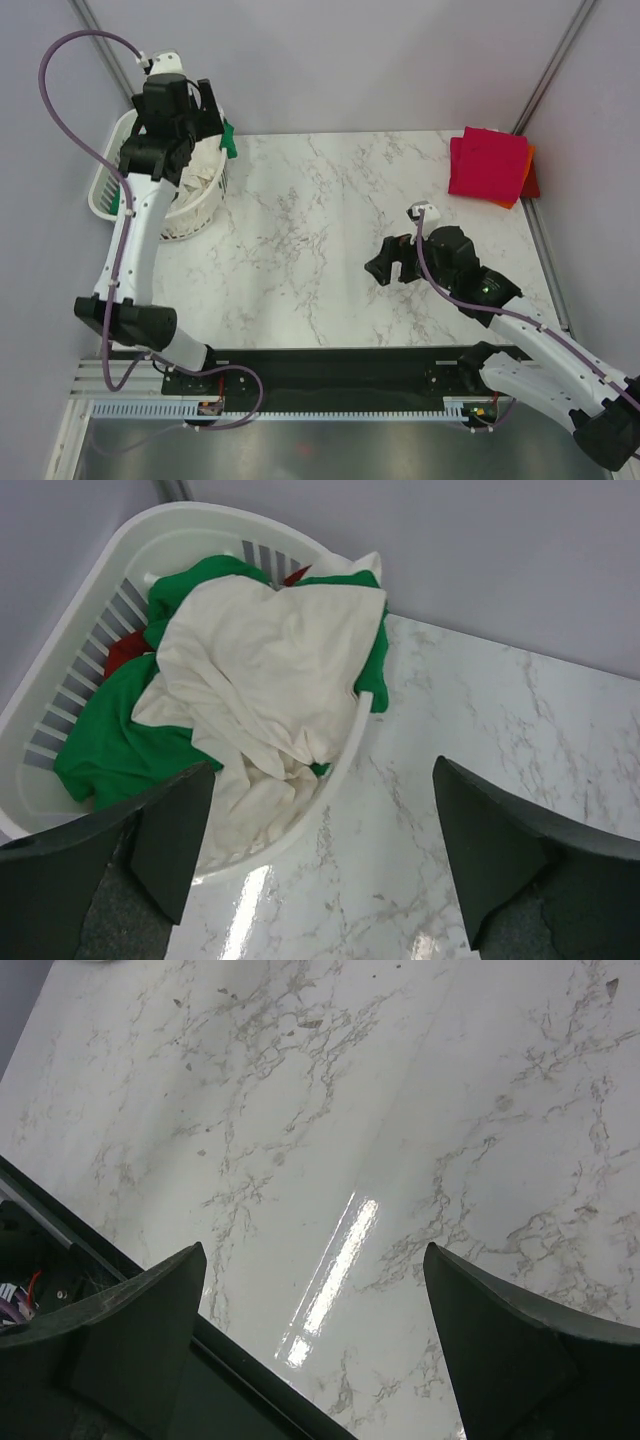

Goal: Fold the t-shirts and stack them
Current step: Grab the tshirt from the pile, then move the tshirt to the center of the board, then flatten the tshirt out

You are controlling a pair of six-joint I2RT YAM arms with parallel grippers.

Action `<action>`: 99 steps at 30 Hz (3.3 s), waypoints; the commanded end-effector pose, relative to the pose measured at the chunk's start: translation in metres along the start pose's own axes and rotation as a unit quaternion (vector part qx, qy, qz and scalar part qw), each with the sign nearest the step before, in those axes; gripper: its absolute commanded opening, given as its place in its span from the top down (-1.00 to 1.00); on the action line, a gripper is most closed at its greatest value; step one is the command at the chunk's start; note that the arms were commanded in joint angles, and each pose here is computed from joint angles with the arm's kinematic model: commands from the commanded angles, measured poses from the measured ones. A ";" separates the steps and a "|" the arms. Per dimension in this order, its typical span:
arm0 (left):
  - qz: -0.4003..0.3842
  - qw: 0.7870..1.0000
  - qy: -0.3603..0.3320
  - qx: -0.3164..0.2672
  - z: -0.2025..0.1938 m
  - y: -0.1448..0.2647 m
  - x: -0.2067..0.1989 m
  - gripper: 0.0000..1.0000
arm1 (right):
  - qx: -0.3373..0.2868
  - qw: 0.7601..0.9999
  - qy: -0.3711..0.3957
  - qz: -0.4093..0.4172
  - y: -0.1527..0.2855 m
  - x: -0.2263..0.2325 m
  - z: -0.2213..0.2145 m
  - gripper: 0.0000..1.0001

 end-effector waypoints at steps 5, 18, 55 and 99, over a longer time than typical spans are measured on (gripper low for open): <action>0.015 0.996 0.070 0.050 -0.009 -0.094 0.018 -0.79 | 0.033 0.999 0.008 0.009 0.006 -0.001 -0.010 -0.96; -0.025 0.990 0.053 0.130 -0.065 -0.219 -0.004 -0.49 | 0.072 0.997 0.006 -0.031 -0.013 -0.014 -0.021 -0.96; -0.055 0.983 0.058 0.164 -0.101 -0.250 -0.019 0.96 | 0.081 0.995 0.007 -0.052 -0.021 -0.020 -0.025 -0.96; -0.316 0.939 -0.102 0.092 -0.118 0.085 -0.157 -0.99 | 0.006 0.996 -0.047 -0.076 0.007 0.006 0.025 -0.96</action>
Point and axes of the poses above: each gripper's point midway between its finger pads, its own y axis back along the fingers, its own x axis along the line the jaws close on, z = x × y, the point moved 9 cm from there along y, back along the fingers, and after that the axes turned 11 degrees about -y, right-handed, at the moved point
